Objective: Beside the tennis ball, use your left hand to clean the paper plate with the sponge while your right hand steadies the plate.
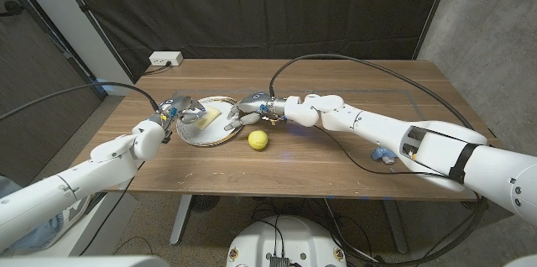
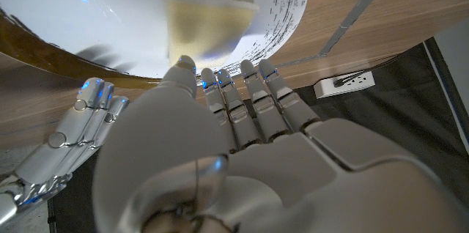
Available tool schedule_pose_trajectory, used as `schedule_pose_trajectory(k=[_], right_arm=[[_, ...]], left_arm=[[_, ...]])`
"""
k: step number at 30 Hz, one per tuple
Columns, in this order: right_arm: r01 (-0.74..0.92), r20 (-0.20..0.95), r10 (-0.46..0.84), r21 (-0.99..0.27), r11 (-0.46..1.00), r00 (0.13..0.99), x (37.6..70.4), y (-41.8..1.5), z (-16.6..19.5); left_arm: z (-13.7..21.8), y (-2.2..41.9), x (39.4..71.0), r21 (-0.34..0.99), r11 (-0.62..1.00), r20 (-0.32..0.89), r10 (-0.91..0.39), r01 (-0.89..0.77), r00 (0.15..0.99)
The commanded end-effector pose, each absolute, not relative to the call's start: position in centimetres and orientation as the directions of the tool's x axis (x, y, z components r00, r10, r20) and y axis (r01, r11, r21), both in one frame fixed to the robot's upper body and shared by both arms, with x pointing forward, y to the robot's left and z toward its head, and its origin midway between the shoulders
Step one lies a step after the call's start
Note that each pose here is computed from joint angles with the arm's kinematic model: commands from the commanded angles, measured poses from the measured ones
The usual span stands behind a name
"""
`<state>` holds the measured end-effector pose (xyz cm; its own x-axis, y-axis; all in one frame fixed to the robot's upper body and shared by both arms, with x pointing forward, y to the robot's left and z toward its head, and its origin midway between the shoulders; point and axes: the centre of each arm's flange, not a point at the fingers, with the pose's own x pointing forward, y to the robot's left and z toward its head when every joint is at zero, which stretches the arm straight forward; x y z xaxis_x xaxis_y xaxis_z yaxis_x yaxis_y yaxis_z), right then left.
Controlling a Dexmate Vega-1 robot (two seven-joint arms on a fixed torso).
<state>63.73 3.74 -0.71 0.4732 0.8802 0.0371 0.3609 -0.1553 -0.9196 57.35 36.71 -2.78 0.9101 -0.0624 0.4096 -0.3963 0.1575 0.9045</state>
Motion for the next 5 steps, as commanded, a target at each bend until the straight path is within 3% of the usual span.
schedule_pose_trajectory(k=[1, 5], right_arm=[[0.39, 0.069, 0.888, -0.912, -0.129, 0.454, 63.03, 3.28, -0.21], [0.394, 0.069, 0.888, -0.91, -0.131, 0.454, 62.97, 3.24, -0.26]], left_arm=[[-2.89, 36.04, 56.92, 0.897, 0.172, 0.422, -0.063, -0.407, 0.904], [-2.97, 35.93, 56.94, 0.9, 0.167, 0.418, -0.065, -0.403, 0.906]])
